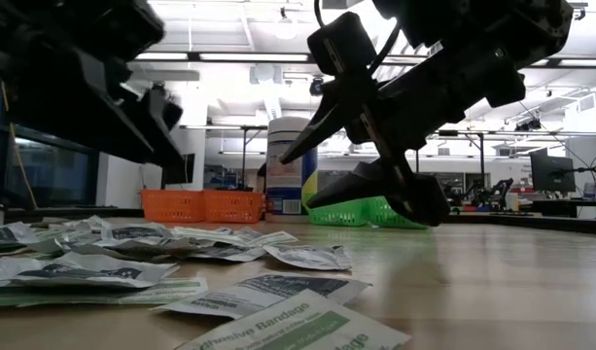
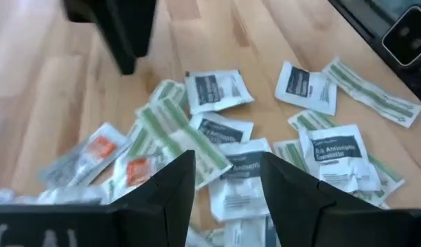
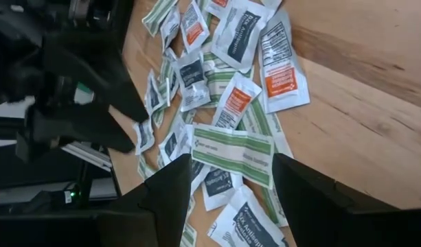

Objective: Pick & Place First Aid Supplies
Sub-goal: Put the green bandage pack into the right green bin

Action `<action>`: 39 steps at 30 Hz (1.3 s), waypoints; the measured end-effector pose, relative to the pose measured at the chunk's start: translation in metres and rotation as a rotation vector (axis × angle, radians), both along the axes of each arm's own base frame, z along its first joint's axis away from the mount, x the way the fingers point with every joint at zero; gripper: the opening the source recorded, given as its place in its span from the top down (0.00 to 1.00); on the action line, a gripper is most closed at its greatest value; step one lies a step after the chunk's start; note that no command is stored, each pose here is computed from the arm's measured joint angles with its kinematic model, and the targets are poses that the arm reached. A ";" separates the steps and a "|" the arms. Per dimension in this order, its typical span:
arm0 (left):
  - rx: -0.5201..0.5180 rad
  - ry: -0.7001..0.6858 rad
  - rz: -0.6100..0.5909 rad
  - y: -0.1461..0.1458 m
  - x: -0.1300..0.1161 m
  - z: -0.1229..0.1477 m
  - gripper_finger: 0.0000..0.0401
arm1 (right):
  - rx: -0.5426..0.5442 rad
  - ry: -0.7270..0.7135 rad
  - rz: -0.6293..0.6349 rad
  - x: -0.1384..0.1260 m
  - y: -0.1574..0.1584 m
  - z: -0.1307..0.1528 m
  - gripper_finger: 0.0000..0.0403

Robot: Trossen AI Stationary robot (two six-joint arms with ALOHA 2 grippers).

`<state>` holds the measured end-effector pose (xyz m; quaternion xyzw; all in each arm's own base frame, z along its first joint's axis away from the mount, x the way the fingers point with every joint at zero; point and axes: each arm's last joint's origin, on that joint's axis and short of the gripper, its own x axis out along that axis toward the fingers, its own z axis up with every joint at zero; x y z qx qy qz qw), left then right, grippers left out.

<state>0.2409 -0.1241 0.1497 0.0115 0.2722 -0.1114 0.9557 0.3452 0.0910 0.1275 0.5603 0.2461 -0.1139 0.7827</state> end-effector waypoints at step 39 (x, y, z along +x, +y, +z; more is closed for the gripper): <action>0.023 0.081 0.096 -0.006 0.019 -0.006 1.00 | -0.012 0.012 -0.031 -0.001 -0.001 -0.001 0.51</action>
